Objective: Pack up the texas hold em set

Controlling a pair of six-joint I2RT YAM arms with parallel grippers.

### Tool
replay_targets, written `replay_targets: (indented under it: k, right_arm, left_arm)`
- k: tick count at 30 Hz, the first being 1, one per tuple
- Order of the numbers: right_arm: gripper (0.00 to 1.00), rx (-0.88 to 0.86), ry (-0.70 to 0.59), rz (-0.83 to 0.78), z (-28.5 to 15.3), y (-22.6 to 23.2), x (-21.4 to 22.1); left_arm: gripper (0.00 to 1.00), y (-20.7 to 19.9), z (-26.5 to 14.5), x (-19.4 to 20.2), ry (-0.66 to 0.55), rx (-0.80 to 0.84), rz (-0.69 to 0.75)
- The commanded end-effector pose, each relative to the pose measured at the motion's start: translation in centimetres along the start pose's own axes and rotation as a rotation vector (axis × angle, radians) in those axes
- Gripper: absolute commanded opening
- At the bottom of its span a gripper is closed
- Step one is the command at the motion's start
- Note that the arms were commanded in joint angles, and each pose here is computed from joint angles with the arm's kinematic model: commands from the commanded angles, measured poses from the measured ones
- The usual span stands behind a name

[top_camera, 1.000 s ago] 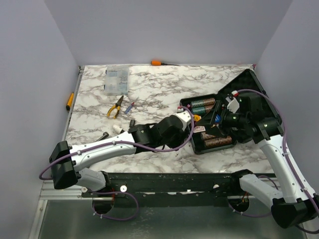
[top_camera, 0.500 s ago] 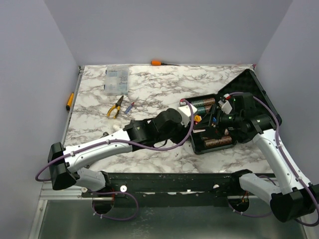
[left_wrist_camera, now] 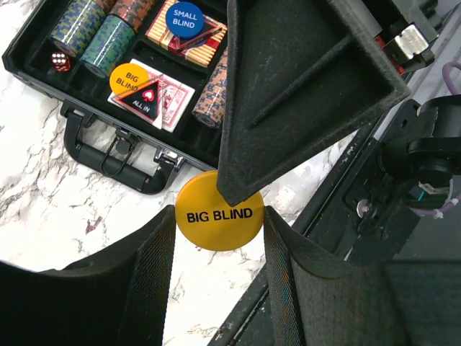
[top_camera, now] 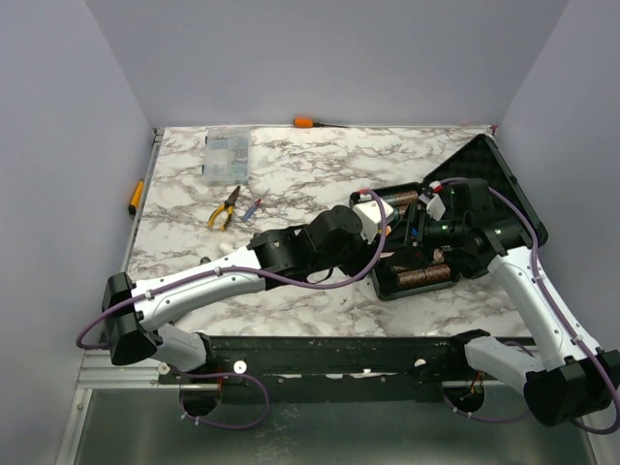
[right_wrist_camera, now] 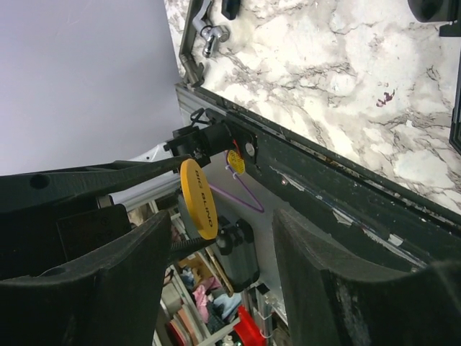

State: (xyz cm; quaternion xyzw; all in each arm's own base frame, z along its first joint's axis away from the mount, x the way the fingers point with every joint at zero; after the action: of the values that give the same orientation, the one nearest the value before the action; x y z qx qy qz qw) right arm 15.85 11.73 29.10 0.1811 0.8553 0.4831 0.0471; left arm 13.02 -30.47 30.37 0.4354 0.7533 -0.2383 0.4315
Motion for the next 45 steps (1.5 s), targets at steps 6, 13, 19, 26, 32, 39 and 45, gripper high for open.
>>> replay_targets:
  k: [6, 13, 19, 26, 32, 39, 45]
  right_arm:
    - [0.54, -0.034, 0.028, -0.057, 0.1, 0.5, -0.2]
    - [0.43, -0.020, 0.031, -0.073, 0.3, 0.7, -0.2]
    - [0.24, -0.019, 0.030, -0.081, 0.3, 0.7, -0.1]
    - [0.00, -0.018, 0.022, -0.088, 0.2, 0.8, -0.1]
    - [0.00, -0.015, 0.017, -0.090, 0.2, 0.9, -0.1]
    - [0.00, 0.013, -0.018, -0.109, 0.0, 1.1, -0.4]
    - [0.00, 0.087, -0.130, -0.112, 0.1, 0.6, -1.2]
  left_arm:
    - [0.42, -0.8, 0.0, -1.6, -0.040, 0.044, 0.002]
    - [0.41, -1.2, 0.5, -2.2, -0.043, 0.061, 0.005]
    - [0.41, -1.6, 1.0, -2.4, -0.038, 0.076, 0.009]
    - [0.41, -1.7, 1.4, -2.4, -0.024, 0.075, 0.010]
    - [0.50, -1.6, 1.4, -2.4, -0.025, 0.067, 0.011]
    - [0.87, -1.1, 0.2, -1.4, -0.025, 0.030, 0.002]
    - [0.98, -0.4, -2.1, 1.1, -0.014, -0.019, -0.036]
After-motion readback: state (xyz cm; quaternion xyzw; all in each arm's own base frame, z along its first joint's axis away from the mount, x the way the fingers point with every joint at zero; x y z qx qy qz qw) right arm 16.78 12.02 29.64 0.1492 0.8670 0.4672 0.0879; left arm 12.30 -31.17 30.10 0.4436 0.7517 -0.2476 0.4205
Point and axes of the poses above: each gripper's point midway between its finger pads, its own z axis out along the fingers, its own y axis along the line the jaws close on, x = y × z, the point moved 10 cm from there along -z, back along the fingers, and after that the axes turned 11 degrees about z, right-handed, at the moved point
